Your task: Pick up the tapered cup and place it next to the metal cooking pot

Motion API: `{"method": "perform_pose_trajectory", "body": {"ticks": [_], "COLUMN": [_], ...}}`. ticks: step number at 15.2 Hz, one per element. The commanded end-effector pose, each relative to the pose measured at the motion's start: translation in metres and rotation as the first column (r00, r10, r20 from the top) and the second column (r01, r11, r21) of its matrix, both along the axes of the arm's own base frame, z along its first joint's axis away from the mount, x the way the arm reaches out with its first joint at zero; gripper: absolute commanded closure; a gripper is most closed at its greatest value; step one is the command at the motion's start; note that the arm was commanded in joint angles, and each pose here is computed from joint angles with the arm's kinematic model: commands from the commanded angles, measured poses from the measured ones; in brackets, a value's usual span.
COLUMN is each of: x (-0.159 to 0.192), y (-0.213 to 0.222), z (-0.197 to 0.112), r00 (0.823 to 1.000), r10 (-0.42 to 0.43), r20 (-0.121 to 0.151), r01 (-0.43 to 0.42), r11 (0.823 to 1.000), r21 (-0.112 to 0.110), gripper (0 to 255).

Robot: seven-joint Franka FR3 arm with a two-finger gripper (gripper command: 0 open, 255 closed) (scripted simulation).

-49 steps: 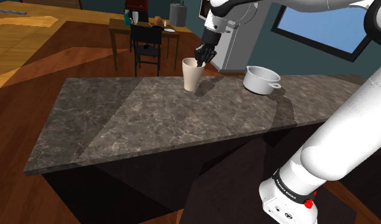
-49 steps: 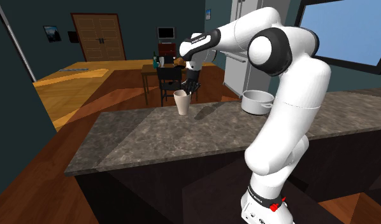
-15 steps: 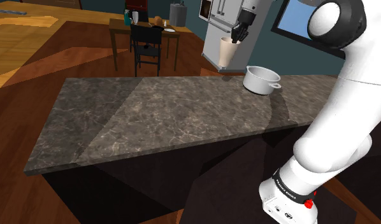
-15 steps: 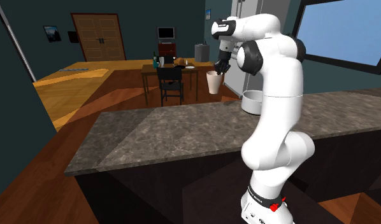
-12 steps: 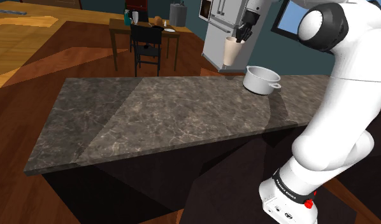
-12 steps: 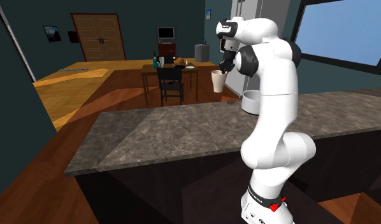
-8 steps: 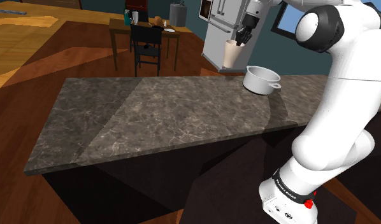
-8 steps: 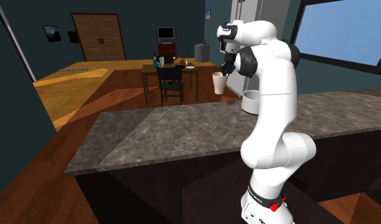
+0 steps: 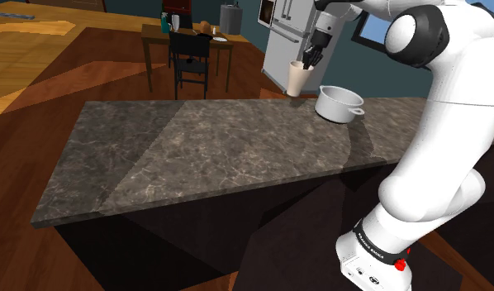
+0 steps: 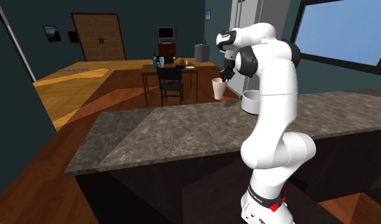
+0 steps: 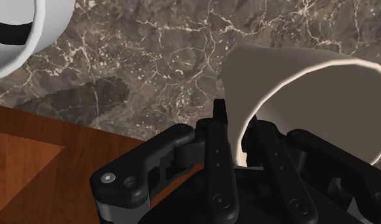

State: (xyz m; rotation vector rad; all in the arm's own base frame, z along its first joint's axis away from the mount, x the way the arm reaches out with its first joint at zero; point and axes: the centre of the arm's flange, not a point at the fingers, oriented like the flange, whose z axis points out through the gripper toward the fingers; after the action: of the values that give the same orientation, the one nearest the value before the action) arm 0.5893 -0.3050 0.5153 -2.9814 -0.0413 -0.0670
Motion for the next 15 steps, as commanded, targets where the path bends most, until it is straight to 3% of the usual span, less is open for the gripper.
{"method": "perform_pose_trajectory", "body": {"ticks": [1, 15], "x": [0.000, 0.000], "y": [0.000, 0.000], "z": [-0.011, -0.085], "r00": [1.000, 1.000], "r10": [0.000, 0.000], "r20": [0.001, 0.001], "r01": [0.000, 0.000], "r11": [1.000, 1.000], "r21": [0.000, 0.000], "gripper": [255, 255]}}
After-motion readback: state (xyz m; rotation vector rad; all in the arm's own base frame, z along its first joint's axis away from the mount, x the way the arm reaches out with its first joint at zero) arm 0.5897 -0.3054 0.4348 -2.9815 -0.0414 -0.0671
